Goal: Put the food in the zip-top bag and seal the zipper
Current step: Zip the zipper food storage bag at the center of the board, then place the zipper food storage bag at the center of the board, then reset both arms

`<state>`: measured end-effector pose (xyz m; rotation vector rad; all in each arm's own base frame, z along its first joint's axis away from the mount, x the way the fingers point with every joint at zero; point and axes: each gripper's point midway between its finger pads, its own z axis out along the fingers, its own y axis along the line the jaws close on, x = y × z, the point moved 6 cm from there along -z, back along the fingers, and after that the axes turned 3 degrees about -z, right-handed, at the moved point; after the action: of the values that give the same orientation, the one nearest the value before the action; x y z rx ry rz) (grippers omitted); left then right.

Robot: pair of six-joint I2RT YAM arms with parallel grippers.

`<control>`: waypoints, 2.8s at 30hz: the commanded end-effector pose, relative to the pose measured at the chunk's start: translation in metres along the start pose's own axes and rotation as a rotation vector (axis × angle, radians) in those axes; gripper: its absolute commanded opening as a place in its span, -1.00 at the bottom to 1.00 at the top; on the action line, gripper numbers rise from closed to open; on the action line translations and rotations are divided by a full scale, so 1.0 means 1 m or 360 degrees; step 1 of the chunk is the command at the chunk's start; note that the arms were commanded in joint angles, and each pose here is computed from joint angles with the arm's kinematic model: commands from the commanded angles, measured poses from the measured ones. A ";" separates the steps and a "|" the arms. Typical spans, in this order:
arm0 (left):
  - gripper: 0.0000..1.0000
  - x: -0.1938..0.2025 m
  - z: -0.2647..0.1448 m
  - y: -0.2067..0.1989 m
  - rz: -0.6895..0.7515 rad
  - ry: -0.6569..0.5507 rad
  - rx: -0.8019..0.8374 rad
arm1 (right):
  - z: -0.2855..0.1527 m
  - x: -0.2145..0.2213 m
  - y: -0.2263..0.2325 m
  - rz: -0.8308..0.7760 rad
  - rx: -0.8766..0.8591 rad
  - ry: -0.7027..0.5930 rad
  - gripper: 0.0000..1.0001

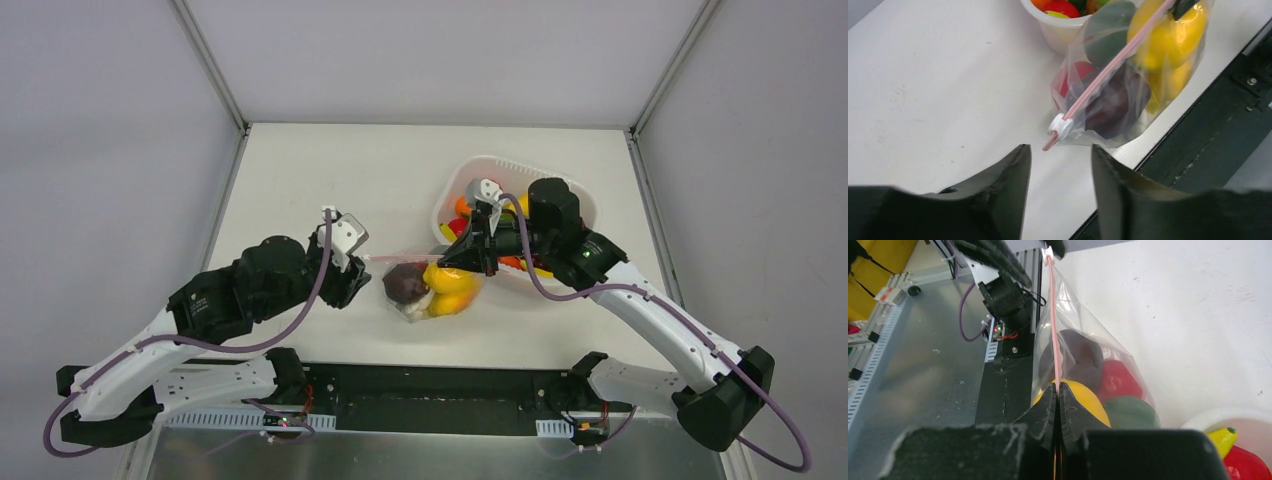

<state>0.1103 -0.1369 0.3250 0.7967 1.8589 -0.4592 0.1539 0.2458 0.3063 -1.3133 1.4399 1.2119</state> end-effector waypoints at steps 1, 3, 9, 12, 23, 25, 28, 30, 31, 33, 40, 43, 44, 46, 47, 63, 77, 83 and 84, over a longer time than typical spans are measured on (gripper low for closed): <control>0.34 -0.006 -0.011 0.014 -0.0115 -0.0040 -0.0174 | 0.004 -0.021 0.002 -0.0041 -0.0085 -0.0153 -1.00; 0.87 -0.013 -0.014 0.017 -0.0169 -0.0104 -0.0220 | 0.008 -0.025 0.001 -0.0038 -0.0105 -0.0170 -1.00; 0.98 -0.027 -0.035 0.039 -0.0379 -0.0321 -0.0487 | 0.029 -0.051 -0.015 -0.0021 -0.0129 -0.0233 -1.00; 0.97 -0.027 -0.055 0.056 -0.0505 -0.0443 -0.0660 | 0.040 -0.070 -0.030 -0.0055 -0.0099 -0.0285 -1.00; 0.98 -0.014 -0.090 0.076 -0.0695 -0.0639 -0.0811 | 0.076 -0.130 -0.104 -0.0217 -0.0145 -0.0315 -1.00; 0.98 -0.014 -0.090 0.077 -0.0691 -0.0618 -0.0838 | 0.084 -0.121 -0.110 -0.0204 -0.0183 -0.0258 -1.00; 0.98 -0.014 -0.088 0.077 -0.0689 -0.0611 -0.0854 | 0.096 -0.074 -0.091 -0.0215 -0.0258 -0.0061 -1.00; 0.98 -0.013 -0.087 0.077 -0.0693 -0.0619 -0.0864 | 0.103 -0.033 -0.068 -0.0205 -0.0310 0.0096 -1.00; 0.98 -0.013 -0.086 0.078 -0.0695 -0.0624 -0.0867 | 0.105 -0.013 -0.055 -0.0165 -0.0361 0.0165 -0.96; 0.98 -0.012 -0.086 0.078 -0.0695 -0.0634 -0.0875 | 0.103 0.017 -0.032 -0.0085 -0.0434 0.0271 -0.61; 0.98 -0.014 -0.076 0.076 -0.0670 -0.0607 -0.0884 | 0.069 0.002 0.014 -0.0044 -0.0420 0.0099 0.21; 0.98 -0.014 -0.068 0.072 -0.0648 -0.0550 -0.0870 | 0.053 -0.008 0.023 -0.0044 -0.0277 -0.0009 0.23; 0.98 -0.013 -0.065 0.071 -0.0641 -0.0525 -0.0868 | 0.046 -0.016 0.025 -0.0064 -0.0201 -0.0075 0.24; 0.98 -0.010 -0.057 0.067 -0.0632 -0.0481 -0.0856 | 0.036 -0.017 0.017 -0.0019 0.0065 -0.0126 0.33; 0.98 -0.009 -0.052 0.065 -0.0626 -0.0458 -0.0844 | 0.030 -0.016 0.012 0.0008 0.0195 -0.0142 0.36; 0.98 0.016 0.003 0.087 -0.0901 -0.0076 -0.0982 | -0.114 0.020 -0.081 0.0627 0.1976 -0.0362 0.95; 0.98 0.063 -0.036 0.112 -0.1271 -0.0197 -0.1654 | -0.162 0.056 -0.089 0.1094 0.2143 -0.0528 0.99; 0.98 0.072 -0.045 0.118 -0.1237 -0.0114 -0.1862 | -0.162 0.065 -0.084 0.1133 0.2157 -0.0568 0.99; 0.98 0.075 -0.046 0.119 -0.1241 -0.0102 -0.1894 | -0.161 0.066 -0.083 0.1125 0.2148 -0.0570 0.99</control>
<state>0.1483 -0.0149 0.2811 -0.6463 1.9355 0.0735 0.2398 0.0746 0.2582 0.3106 1.9385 0.4449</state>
